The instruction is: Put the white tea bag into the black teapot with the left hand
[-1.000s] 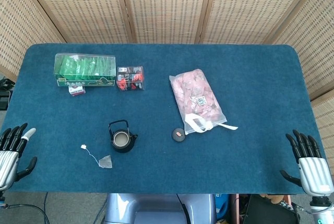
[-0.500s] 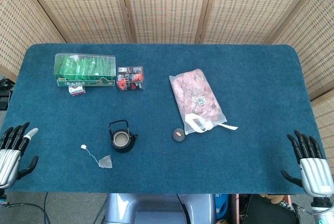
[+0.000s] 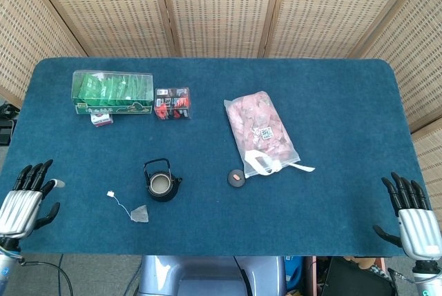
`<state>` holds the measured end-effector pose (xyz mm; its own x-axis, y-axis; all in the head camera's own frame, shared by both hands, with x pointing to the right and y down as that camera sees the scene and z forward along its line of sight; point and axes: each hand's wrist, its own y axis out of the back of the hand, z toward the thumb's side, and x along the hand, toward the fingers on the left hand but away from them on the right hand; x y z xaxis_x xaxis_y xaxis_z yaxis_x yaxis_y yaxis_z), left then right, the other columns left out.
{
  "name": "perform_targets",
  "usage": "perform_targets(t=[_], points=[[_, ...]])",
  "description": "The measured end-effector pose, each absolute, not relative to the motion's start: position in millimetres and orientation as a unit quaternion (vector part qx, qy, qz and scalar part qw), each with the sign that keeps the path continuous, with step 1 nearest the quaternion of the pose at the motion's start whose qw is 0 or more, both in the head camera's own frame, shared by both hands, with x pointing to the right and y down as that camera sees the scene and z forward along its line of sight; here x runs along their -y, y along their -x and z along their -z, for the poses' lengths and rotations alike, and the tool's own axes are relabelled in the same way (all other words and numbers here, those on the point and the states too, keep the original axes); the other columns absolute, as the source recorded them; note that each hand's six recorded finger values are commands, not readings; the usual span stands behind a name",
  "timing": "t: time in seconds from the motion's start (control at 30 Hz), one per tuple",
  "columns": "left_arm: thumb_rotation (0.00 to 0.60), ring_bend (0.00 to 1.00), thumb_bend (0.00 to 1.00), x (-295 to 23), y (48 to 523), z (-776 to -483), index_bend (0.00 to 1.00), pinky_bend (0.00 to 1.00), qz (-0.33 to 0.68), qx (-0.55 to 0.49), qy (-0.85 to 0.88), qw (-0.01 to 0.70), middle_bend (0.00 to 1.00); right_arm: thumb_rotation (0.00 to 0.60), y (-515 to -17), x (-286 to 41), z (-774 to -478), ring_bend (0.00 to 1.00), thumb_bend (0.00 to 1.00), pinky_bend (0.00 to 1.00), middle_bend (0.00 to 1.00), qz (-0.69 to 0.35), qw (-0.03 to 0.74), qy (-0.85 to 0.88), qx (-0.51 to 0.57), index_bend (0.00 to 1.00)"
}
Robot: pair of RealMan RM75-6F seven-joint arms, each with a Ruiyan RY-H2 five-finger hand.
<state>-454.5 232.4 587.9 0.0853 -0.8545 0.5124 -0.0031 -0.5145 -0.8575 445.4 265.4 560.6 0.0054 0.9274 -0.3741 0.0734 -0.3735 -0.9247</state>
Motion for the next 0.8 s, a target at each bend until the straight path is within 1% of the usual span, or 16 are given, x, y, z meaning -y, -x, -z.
perform_targets(t=[0.47, 0.8], points=[[0.6, 0.0, 0.42, -224, 429, -642, 0.44, 0.0, 0.589, -0.281, 0.67, 0.354, 0.0, 0.6, -449, -268, -558, 0.0, 0.14, 0.0, 0.06, -0.576, 0.373, 0.596, 0.417, 0.03], [0.6, 0.0, 0.41, -223, 413, -670, 0.45, 0.0, 0.594, -0.269, 0.676, 0.343, 0.0, 0.6, -451, -269, -556, 0.0, 0.14, 0.0, 0.06, -0.577, 0.374, 0.593, 0.419, 0.03]])
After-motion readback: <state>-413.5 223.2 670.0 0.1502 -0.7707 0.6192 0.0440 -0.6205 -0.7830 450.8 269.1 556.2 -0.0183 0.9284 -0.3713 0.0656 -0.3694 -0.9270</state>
